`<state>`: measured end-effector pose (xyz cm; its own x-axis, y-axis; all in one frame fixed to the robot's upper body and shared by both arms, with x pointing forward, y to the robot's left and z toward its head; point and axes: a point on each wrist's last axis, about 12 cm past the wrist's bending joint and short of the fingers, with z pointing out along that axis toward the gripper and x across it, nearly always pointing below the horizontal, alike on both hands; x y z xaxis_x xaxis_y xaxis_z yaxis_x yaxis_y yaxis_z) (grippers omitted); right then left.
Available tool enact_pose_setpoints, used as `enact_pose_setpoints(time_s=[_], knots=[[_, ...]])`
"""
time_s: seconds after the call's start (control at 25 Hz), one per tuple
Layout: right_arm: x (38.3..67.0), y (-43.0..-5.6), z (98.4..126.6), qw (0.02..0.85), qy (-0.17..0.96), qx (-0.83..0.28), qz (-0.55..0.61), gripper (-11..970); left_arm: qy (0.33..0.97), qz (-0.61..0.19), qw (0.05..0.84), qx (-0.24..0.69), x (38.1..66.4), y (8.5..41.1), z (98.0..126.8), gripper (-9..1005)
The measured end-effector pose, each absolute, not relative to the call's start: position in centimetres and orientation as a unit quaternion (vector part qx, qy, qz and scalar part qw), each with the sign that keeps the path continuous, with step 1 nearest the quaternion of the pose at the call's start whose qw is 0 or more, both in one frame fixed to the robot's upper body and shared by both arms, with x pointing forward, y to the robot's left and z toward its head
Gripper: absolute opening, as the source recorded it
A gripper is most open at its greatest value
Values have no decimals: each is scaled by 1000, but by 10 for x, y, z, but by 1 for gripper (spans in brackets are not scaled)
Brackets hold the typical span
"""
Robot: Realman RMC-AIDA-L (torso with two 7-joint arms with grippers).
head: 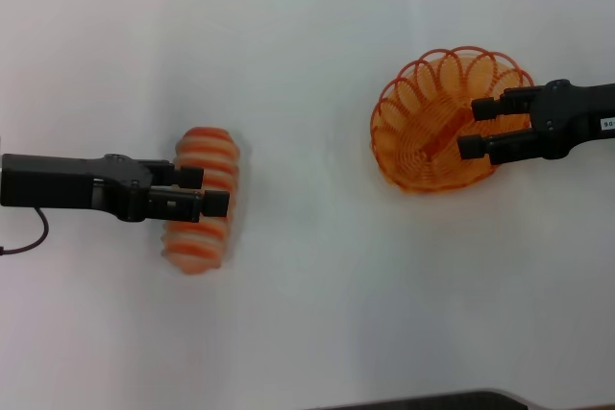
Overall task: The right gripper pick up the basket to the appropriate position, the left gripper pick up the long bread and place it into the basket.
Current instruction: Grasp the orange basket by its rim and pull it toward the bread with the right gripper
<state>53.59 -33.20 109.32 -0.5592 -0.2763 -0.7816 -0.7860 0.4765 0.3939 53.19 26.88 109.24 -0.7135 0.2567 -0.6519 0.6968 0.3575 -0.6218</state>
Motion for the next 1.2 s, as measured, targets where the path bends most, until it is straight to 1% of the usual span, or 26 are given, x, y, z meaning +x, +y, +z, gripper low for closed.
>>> enact_pose_setpoints(time_s=[0.48,0.6,0.72,0.92,1.04,1.2], knots=[[536,-331,1093,330,793,-334,388,821,792,-480,229,300,531,269,1092,861],[541,-332,1099,348,790,-322,388,813,792,-480,229,300,531,269,1091,861],[559,-335,1113,379,795,-279,383,804,792,-478,231,301,532,268,1091,861],[596,-341,1149,418,810,-207,355,790,791,-477,233,304,533,267,1092,860],[615,-338,1167,381,847,-193,316,781,791,-477,233,305,534,267,1092,860],[630,-324,1177,309,891,-218,252,770,790,-480,229,304,531,266,1090,860]])
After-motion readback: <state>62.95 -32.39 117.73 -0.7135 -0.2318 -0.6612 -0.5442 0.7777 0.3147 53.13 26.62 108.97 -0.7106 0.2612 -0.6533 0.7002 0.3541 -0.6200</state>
